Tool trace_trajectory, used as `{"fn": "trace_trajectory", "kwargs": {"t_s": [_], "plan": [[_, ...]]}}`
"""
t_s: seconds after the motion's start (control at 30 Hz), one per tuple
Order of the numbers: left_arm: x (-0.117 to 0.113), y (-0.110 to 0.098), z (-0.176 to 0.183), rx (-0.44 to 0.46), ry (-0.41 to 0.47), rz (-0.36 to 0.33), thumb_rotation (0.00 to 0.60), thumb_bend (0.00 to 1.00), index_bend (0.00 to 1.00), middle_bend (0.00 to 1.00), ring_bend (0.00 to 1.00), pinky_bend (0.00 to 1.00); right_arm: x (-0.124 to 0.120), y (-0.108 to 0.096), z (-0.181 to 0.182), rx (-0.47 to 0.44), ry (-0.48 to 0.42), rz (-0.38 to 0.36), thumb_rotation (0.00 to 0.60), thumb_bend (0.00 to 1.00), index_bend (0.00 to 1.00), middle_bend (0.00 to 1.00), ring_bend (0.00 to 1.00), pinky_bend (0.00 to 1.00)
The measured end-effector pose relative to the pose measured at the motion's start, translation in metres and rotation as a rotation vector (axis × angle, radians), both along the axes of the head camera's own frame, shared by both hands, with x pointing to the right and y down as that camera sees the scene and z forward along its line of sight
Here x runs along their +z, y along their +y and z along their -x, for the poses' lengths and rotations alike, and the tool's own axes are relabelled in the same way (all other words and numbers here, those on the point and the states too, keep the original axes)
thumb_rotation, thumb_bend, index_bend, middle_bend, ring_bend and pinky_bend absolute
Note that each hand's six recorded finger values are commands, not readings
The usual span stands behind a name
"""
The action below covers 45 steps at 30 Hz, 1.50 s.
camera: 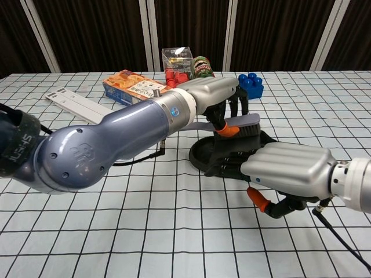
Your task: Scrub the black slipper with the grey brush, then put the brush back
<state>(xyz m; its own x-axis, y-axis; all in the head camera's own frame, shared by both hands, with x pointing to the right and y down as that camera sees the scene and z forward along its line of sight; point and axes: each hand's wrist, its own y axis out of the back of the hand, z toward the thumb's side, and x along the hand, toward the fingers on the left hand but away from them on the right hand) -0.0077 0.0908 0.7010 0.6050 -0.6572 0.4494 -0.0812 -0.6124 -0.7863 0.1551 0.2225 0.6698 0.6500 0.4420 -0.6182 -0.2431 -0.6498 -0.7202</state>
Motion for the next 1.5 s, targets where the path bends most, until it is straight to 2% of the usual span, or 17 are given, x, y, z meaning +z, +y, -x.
{"fn": "trace_trajectory", "kwargs": {"t_s": [0.3, 0.83, 1.0, 1.23, 1.5], "plan": [[0.001, 0.0, 0.015, 0.027, -0.076, -0.021, 0.6, 0.67, 0.43, 0.64, 0.51, 0.5, 0.001, -0.003, 0.0, 0.007, 0.003, -0.009, 0.6, 0.87, 0.0, 0.04, 0.04, 0.19], [0.008, -0.008, 0.045, 0.018, -0.206, -0.025, 0.6, 0.67, 0.43, 0.64, 0.51, 0.5, 0.001, -0.01, -0.003, 0.011, 0.02, -0.04, 0.6, 0.87, 0.0, 0.04, 0.04, 0.19], [0.01, -0.005, 0.041, 0.029, -0.2, -0.021, 0.6, 0.67, 0.43, 0.64, 0.51, 0.5, 0.001, -0.011, -0.005, 0.009, 0.029, -0.052, 0.6, 0.87, 0.0, 0.04, 0.04, 0.17], [0.008, -0.006, 0.04, 0.031, -0.193, -0.029, 0.6, 0.67, 0.43, 0.64, 0.51, 0.5, 0.011, -0.014, -0.011, 0.025, 0.052, -0.029, 0.6, 0.87, 0.0, 0.04, 0.04, 0.17], [0.001, -0.006, 0.029, 0.022, -0.105, -0.032, 0.6, 0.67, 0.43, 0.65, 0.51, 0.5, 0.013, -0.009, -0.009, 0.01, 0.048, -0.018, 0.6, 0.87, 0.0, 0.04, 0.04, 0.16]]}}
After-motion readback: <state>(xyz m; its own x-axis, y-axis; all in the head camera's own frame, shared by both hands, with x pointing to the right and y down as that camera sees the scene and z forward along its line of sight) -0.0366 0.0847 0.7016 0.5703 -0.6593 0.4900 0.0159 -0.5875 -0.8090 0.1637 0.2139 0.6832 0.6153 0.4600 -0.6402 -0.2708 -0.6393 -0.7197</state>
